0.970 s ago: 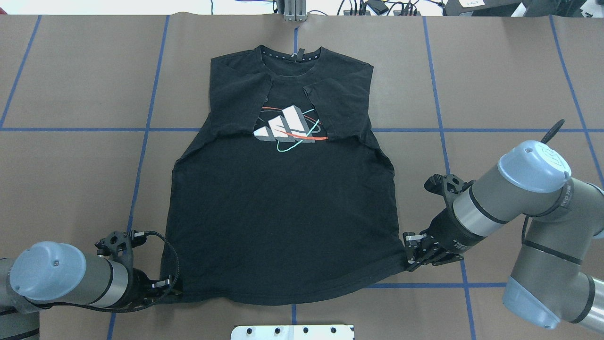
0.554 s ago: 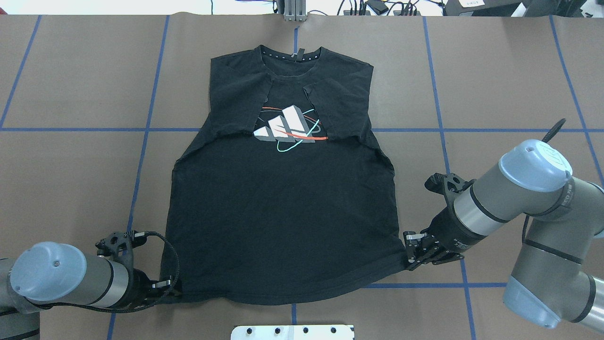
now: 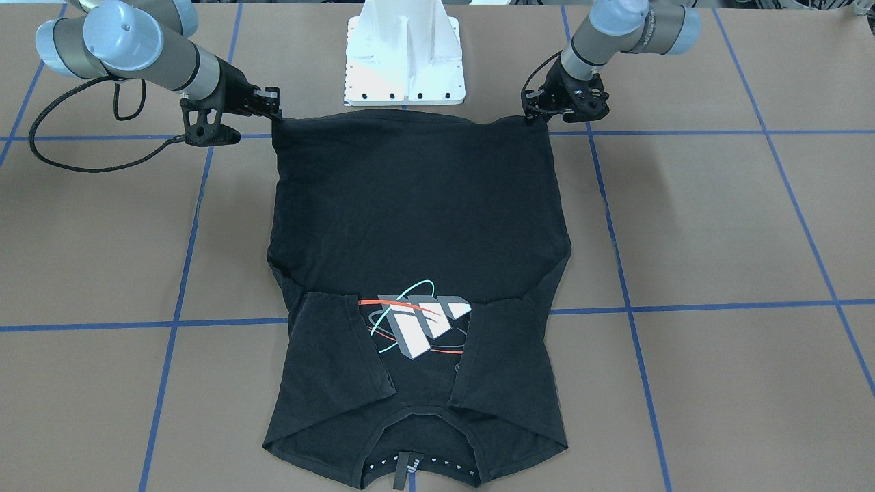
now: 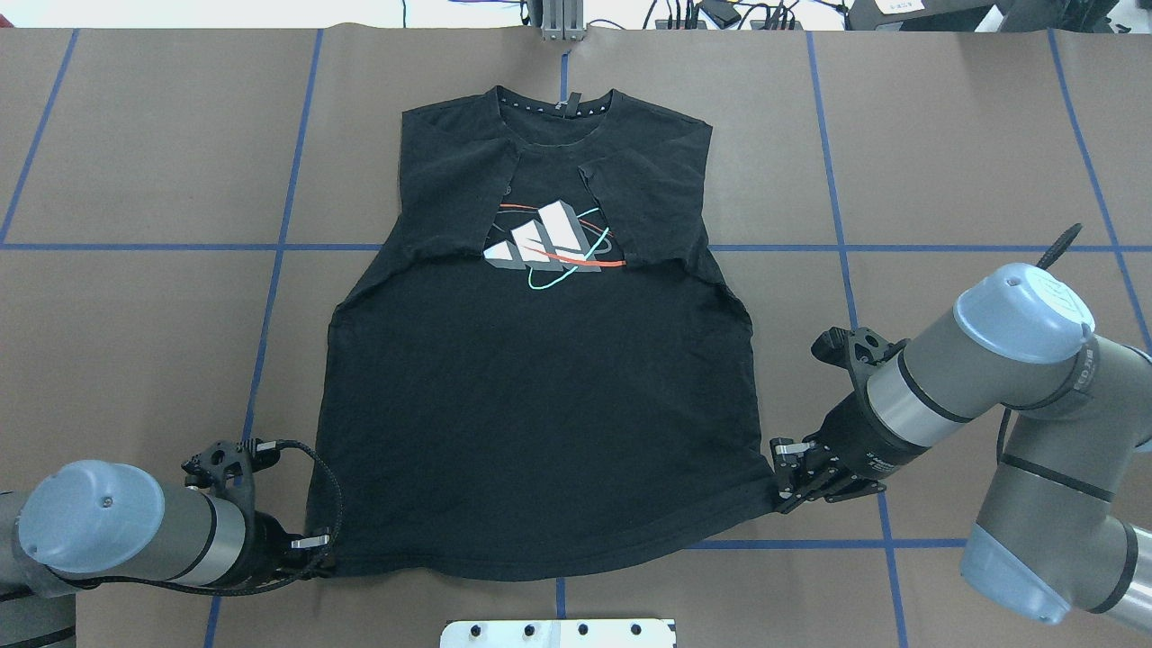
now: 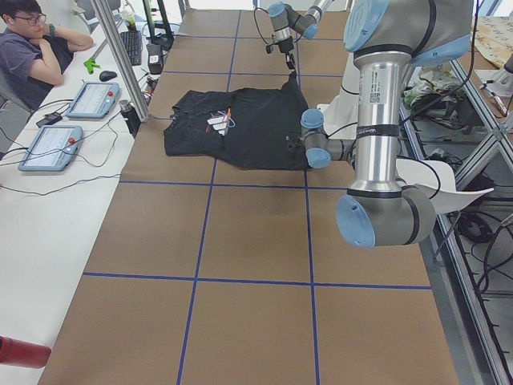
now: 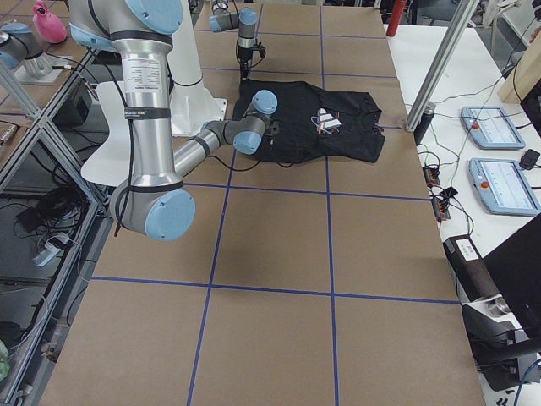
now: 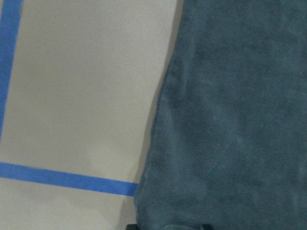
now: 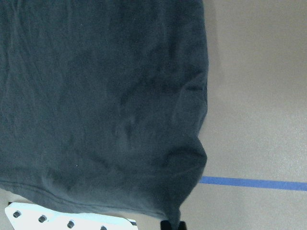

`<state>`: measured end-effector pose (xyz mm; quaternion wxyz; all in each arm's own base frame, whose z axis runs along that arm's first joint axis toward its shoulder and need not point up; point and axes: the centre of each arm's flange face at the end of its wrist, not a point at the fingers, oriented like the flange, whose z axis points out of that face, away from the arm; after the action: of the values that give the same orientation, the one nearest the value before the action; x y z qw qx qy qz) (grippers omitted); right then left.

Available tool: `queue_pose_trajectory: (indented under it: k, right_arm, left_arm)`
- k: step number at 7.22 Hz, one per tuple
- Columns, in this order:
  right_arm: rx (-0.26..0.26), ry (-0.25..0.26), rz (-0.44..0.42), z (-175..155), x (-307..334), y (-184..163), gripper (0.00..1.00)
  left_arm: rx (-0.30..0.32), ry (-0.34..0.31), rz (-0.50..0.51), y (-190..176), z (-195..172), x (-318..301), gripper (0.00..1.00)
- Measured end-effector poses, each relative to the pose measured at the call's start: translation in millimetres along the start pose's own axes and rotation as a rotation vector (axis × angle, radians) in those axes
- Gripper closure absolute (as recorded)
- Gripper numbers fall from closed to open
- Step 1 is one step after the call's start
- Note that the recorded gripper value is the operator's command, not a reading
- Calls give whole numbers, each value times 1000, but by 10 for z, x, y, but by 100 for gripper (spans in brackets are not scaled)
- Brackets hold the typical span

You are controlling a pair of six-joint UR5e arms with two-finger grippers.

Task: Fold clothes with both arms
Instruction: 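Close the left gripper on the hem corner nearest it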

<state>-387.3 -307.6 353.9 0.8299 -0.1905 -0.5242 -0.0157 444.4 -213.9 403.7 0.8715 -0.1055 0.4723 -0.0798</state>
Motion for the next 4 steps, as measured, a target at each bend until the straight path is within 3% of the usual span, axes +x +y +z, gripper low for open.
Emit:
queue_pose_trajectory:
  k: [4]
  right_arm:
    - [2,-9,4,-96,19,-53,100]
  left_arm:
    - [-2,24,2,43,-226,111,100]
